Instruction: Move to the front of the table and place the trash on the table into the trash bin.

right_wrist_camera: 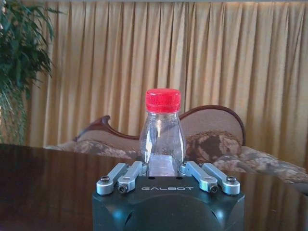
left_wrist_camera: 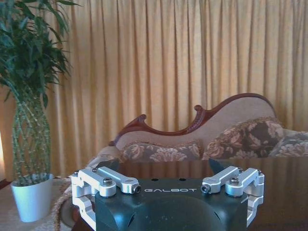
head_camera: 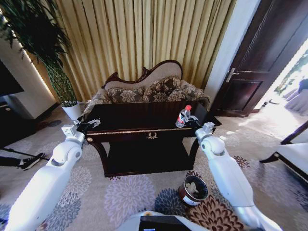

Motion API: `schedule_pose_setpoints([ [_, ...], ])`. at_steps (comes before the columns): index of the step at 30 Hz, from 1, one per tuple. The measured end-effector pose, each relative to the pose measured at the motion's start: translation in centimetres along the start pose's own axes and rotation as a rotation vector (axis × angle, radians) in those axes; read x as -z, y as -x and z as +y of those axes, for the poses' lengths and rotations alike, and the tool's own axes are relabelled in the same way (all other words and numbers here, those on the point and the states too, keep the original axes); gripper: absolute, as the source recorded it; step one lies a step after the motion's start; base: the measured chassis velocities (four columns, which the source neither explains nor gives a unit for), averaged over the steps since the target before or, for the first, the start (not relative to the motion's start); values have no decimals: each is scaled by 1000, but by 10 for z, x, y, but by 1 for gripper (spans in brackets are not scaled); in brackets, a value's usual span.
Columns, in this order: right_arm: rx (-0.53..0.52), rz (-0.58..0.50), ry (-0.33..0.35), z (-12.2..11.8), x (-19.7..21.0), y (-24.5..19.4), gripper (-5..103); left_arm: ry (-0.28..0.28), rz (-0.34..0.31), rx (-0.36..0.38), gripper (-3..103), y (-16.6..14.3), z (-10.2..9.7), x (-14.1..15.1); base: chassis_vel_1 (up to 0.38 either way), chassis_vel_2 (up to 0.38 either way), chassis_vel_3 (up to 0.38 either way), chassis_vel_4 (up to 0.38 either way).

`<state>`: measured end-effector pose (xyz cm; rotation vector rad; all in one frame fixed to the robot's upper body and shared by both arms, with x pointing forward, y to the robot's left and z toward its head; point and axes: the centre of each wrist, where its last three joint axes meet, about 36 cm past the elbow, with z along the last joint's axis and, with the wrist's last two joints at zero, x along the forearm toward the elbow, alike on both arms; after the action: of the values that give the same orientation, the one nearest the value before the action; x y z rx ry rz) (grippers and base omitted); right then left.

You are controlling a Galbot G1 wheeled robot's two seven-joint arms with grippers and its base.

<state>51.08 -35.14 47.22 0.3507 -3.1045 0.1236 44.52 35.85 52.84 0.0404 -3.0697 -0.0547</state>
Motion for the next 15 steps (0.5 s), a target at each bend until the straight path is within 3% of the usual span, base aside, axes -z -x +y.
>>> schedule_pose_setpoints([
  [4, -14, 23, -16, -19, -1, -3, 26, -5, 10, -27, 100, -6, 3, 1, 0, 0, 0, 0],
  [15, -39, 73, -32, -39, -13, -4, 26, 31, 10, -50, 100, -11, 21, 0, 0, 0, 0, 0],
])
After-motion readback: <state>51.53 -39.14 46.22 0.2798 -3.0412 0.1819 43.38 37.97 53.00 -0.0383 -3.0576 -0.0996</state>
